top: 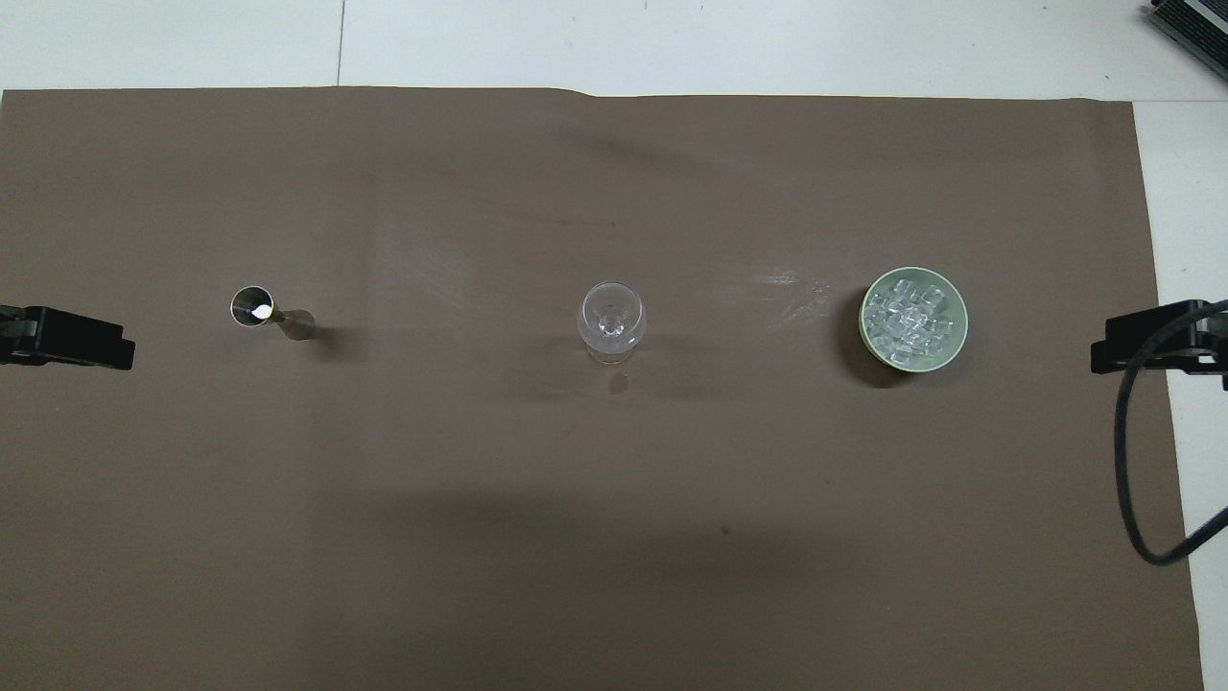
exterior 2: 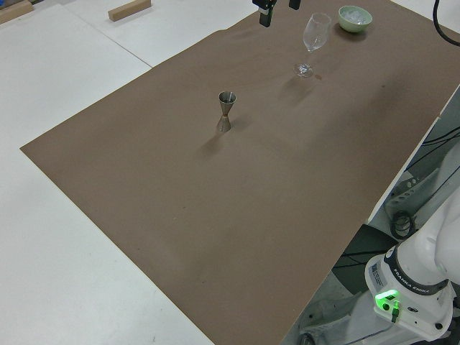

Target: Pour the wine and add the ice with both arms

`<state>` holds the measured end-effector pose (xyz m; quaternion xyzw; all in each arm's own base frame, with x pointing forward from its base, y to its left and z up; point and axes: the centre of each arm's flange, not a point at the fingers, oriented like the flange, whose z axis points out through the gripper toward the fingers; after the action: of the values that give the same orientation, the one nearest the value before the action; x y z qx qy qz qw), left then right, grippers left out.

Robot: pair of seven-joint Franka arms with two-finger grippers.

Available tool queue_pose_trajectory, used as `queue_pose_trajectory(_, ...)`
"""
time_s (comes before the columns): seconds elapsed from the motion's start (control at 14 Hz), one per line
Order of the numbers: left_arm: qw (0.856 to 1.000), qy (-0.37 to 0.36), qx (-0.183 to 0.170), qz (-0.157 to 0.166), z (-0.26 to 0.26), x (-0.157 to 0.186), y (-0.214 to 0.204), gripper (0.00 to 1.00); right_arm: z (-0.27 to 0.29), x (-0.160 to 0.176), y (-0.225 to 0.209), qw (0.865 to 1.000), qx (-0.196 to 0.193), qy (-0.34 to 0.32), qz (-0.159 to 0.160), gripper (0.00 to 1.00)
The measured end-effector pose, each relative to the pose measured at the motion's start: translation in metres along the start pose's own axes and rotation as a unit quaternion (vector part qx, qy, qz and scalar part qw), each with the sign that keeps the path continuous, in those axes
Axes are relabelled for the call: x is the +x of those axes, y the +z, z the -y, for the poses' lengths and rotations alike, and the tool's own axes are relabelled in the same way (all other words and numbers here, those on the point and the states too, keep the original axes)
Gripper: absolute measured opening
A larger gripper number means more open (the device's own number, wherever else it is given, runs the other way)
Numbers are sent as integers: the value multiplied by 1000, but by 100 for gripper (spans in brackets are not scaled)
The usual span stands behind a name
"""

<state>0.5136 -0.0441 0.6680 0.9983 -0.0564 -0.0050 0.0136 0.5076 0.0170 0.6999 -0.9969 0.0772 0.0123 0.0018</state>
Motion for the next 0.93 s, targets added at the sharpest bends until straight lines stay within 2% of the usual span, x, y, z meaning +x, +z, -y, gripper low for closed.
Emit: queue_pose_trajectory(0.93,1000,-3,-2,-1,3,-2,-2,100,0,0,0,1000,0,0,0,100)
